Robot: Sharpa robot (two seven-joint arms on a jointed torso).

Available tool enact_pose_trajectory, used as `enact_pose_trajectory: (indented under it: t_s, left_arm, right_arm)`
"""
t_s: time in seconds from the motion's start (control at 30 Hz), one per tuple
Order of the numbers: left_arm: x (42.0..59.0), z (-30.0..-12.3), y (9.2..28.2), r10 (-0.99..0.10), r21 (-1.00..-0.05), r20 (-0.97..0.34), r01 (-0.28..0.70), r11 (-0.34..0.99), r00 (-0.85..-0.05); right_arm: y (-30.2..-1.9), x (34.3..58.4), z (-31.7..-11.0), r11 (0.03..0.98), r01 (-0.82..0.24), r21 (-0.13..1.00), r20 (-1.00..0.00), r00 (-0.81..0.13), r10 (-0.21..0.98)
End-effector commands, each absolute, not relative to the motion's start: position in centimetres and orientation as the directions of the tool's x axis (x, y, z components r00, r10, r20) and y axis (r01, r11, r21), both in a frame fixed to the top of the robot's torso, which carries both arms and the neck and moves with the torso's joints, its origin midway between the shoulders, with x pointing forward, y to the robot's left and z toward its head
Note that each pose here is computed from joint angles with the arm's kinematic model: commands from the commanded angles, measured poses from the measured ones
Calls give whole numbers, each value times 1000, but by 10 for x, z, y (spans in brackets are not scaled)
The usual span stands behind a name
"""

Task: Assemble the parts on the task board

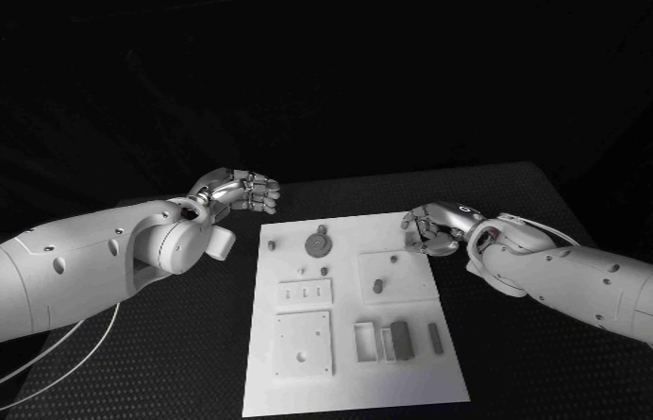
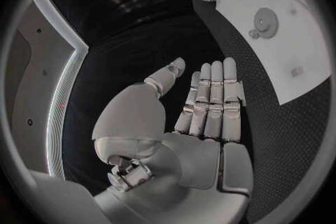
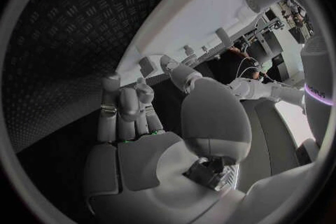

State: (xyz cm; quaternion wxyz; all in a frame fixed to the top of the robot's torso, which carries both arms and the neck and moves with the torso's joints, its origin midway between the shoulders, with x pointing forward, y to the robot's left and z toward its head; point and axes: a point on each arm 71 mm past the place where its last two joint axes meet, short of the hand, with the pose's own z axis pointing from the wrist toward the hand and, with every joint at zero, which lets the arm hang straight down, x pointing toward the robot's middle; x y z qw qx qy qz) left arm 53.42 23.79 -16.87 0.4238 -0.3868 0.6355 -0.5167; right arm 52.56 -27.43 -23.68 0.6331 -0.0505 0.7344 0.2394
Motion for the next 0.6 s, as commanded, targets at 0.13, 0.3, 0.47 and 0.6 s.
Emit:
enact_pose_trajectory:
  t_s: [0.13,0.3,0.47,0.6]
  left_arm:
    - [534,-168,237,-927,-985,-139,-46,166,-348]
    - [534,-168,237,-927,-985,-139,-47,166,-348]
    - [534,-168,237,-927,-985,-139,-49,166,-349]
    - [534,-168,237,-926,-985,-139,-49,166,-350]
  right_arm:
    - [-273,526,-239,887,-371,276,-958,-179,223]
    - [-275,526,-241,891,-363,273,-959,-176,222]
    - [-277,527,-241,895,-356,269,-960,-171,221]
    - [-279,528,-241,897,-352,268,-960,-173,219]
